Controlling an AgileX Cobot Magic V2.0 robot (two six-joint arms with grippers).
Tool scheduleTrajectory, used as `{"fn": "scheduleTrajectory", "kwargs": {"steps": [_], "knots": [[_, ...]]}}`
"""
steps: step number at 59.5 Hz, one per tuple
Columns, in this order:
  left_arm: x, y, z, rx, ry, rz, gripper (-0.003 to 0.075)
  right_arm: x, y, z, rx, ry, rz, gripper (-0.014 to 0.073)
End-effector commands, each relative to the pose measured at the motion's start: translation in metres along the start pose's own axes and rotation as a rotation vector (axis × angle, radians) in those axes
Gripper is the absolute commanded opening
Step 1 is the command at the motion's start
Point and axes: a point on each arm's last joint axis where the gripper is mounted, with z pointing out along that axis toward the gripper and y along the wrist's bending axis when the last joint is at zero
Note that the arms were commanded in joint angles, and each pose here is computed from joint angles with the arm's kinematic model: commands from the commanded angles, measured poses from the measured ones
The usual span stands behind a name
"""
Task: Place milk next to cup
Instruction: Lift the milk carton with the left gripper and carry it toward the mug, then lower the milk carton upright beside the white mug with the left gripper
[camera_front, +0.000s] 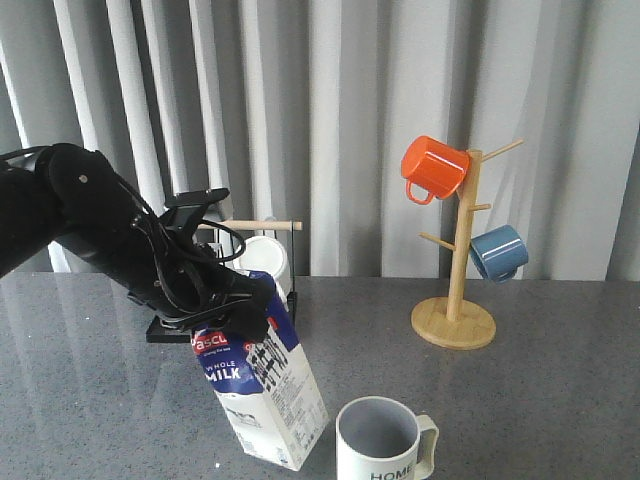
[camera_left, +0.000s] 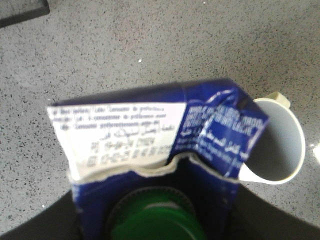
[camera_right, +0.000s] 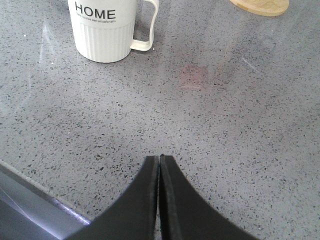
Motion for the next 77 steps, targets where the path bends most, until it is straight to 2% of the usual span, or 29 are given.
{"fn": "scheduleTrajectory", "kwargs": {"steps": [1, 27, 37, 48, 59, 66, 77], "knots": [[-0.009, -0.015, -0.022, 0.031, -0.103, -0.005, -0.0006, -0.012, -0.002, -0.003, 0.015, -0.08, -0.007, -0.0006], [-0.004, -0.018, -0.004, 0.026, -0.019, 0.009, 0.0008, -0.012, -0.002, -0.003, 0.013, -0.081, -0.003, -0.0006], [-0.003, -0.02, -0.003, 0.032, -0.014, 0.013, 0.0059, -0.012, -0.002, -0.003, 0.013, -0.081, -0.003, -0.0006], [-0.003, -0.022, -0.003, 0.035, -0.007, 0.013, 0.0193, -0.012, -0.002, -0.003, 0.013, -0.081, -0.003, -0.0006], [-0.001, -0.022, -0.003, 0.037, 0.009, 0.014, 0.0404, -0.012, -0.002, -0.003, 0.013, -0.081, -0.003, -0.0006], [0.0, -0.022, -0.003, 0.038, 0.015, 0.014, 0.051, -0.012, -0.002, -0.003, 0.013, -0.081, -0.003, -0.0006], [0.0, -0.022, -0.004, 0.039, 0.021, 0.014, 0.06, -0.012, -0.002, -0.003, 0.013, -0.081, -0.003, -0.0006]]}}
